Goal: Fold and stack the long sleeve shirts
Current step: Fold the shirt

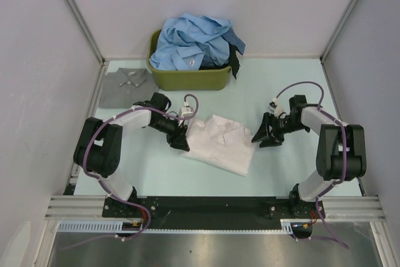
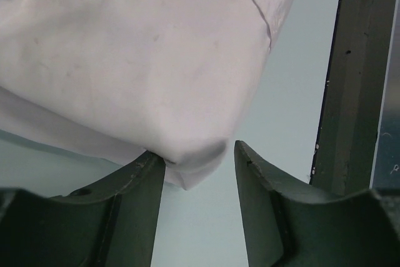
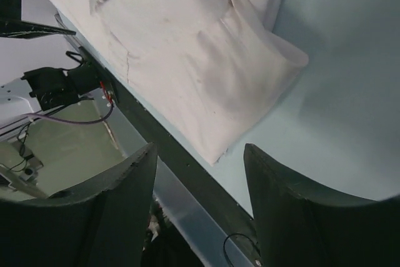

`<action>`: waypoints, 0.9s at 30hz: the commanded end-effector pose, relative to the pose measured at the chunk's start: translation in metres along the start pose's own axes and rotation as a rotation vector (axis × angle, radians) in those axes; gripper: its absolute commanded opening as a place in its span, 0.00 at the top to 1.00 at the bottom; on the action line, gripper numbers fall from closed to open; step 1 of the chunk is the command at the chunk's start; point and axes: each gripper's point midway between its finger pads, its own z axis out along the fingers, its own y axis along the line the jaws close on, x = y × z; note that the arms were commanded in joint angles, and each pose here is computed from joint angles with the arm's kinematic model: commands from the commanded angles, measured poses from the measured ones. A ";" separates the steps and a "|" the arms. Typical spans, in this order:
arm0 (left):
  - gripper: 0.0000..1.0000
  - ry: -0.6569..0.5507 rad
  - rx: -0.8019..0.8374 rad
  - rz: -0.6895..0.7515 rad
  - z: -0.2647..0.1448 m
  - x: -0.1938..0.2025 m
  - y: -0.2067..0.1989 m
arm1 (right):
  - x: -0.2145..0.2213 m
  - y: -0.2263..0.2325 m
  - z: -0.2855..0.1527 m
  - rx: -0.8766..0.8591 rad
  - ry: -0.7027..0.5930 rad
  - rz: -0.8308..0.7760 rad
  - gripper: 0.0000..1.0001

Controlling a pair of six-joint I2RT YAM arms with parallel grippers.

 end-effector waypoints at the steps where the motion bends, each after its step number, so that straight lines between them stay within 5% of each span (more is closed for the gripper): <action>1: 0.54 -0.047 0.069 0.022 0.002 -0.011 -0.011 | 0.010 0.000 0.013 -0.074 0.037 0.073 0.38; 10: 0.98 0.050 0.162 -0.052 -0.005 0.021 -0.044 | 0.016 -0.005 0.045 -0.111 0.133 0.045 0.48; 14: 1.00 0.120 0.143 -0.097 -0.005 0.046 -0.047 | 0.014 -0.001 0.053 -0.109 0.144 -0.001 0.71; 18: 0.90 0.159 0.056 -0.129 -0.002 0.054 -0.027 | 0.016 -0.002 0.057 -0.090 0.163 -0.008 0.97; 27: 0.75 0.187 -0.094 -0.231 -0.013 0.065 0.012 | -0.013 -0.009 0.060 -0.021 0.124 -0.060 1.00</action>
